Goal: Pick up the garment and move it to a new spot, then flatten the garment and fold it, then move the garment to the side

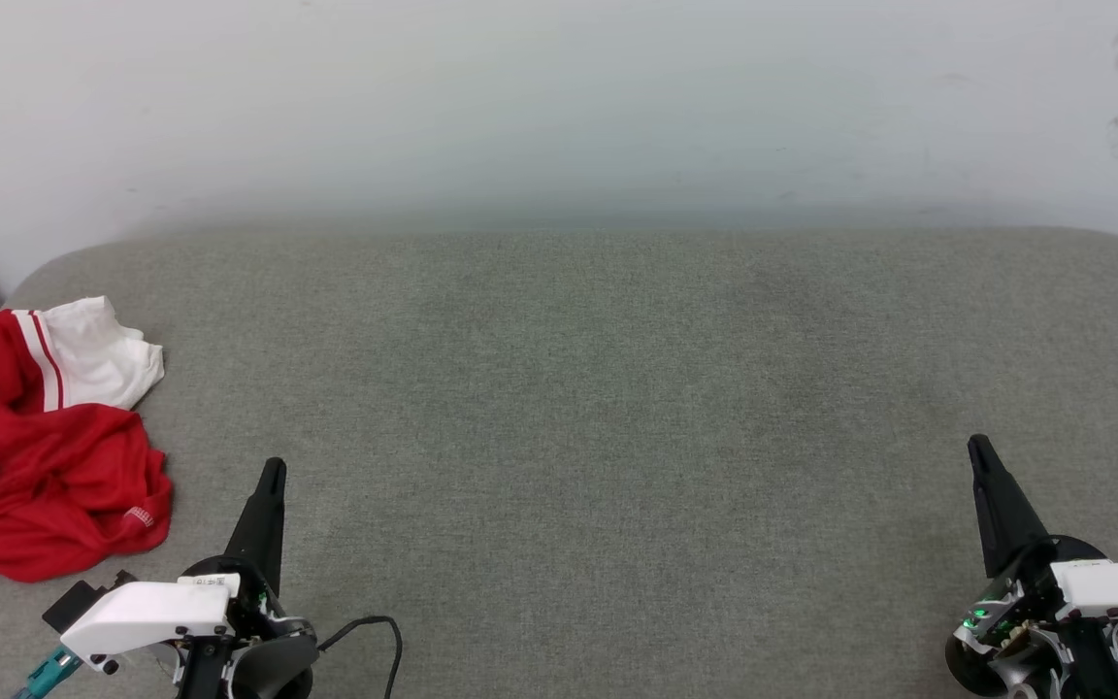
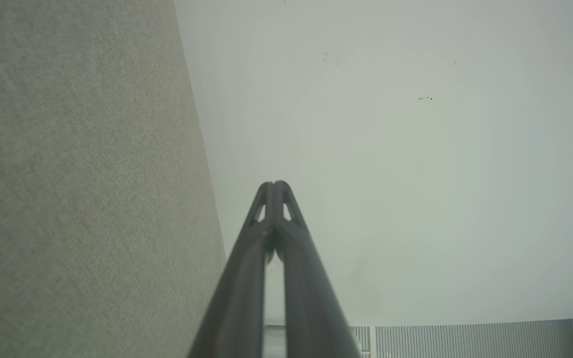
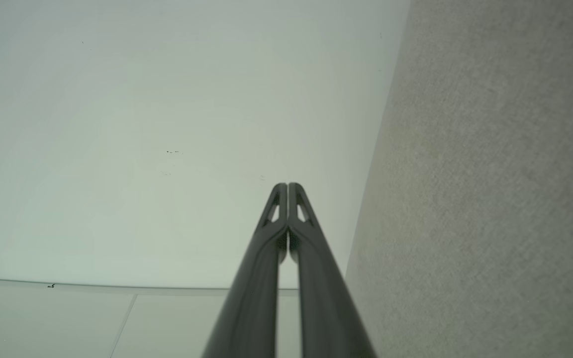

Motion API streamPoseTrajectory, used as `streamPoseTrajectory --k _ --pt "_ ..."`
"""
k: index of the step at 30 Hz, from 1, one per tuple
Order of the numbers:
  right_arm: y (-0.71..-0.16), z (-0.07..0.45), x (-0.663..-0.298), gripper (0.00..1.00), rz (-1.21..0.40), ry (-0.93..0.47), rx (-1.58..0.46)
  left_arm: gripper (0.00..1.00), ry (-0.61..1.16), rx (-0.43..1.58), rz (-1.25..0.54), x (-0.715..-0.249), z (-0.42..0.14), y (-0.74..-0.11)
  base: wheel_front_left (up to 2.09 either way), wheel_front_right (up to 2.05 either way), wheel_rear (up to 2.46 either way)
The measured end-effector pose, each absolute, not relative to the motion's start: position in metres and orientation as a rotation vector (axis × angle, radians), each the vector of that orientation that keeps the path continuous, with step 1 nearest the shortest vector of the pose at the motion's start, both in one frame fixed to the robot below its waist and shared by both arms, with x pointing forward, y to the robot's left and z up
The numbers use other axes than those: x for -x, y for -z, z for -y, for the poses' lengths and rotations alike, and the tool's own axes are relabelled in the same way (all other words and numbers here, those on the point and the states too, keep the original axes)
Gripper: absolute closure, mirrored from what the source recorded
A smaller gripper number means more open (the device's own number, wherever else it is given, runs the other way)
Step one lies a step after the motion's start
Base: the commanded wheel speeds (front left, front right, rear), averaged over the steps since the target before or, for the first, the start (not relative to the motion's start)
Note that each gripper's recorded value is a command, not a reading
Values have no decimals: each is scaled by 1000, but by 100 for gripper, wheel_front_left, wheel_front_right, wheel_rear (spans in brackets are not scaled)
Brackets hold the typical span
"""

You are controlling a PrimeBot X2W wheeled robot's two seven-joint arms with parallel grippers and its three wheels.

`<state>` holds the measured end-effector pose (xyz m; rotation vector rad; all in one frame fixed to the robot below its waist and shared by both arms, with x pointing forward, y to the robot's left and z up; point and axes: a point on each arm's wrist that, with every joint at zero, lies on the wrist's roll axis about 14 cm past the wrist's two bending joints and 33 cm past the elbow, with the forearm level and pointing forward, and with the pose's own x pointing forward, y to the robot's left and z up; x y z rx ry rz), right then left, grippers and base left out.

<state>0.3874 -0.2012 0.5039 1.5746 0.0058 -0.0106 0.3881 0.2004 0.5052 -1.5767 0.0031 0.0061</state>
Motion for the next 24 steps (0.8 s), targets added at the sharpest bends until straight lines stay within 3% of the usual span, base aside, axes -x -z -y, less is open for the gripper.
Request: streamPoseTrajectory --k 4,5,11,24 --pt "-504 201 -387 100 -6 11 -1575 100 -6 1577 -3 -388 -200 -505 0 0 0" --pt "-504 201 -387 0 -6 11 -1575 0 -6 1577 -3 -388 -200 -505 0 0 0" --pt "-483 202 -377 0 -48 65 -1577 0 -50 1580 -51 -379 -198 -485 0 0 0" --pt "-498 194 -380 0 -5 36 -1516 0 -8 1531 -5 -384 -187 -504 0 0 0"
